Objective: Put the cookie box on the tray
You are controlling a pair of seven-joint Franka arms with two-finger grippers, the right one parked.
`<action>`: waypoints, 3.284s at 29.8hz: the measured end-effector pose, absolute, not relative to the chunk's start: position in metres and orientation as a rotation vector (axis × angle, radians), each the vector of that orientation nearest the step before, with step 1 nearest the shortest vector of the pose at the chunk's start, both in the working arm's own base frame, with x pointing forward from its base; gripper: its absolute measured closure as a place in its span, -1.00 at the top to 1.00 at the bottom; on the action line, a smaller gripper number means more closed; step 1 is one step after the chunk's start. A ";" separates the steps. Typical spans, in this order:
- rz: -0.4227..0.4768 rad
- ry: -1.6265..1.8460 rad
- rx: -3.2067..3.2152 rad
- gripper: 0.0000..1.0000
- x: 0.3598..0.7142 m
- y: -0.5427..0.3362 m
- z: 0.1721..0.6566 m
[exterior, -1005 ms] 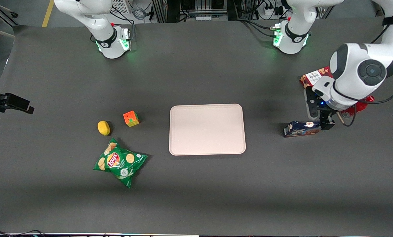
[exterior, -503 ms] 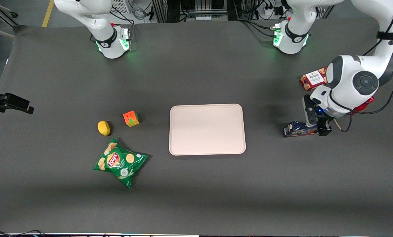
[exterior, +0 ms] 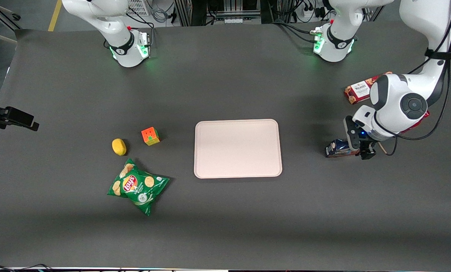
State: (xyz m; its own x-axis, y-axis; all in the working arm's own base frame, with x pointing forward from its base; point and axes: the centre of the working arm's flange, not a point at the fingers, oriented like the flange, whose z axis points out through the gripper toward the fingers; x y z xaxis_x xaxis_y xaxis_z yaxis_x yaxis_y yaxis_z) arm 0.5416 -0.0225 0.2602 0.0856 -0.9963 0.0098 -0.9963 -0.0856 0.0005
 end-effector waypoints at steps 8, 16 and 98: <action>0.022 -2.115 2.311 0.98 0.543 -0.023 0.243; 0.026 -2.109 2.314 0.34 0.544 -0.023 0.242; -0.055 -0.779 2.937 -0.81 0.571 -0.224 0.545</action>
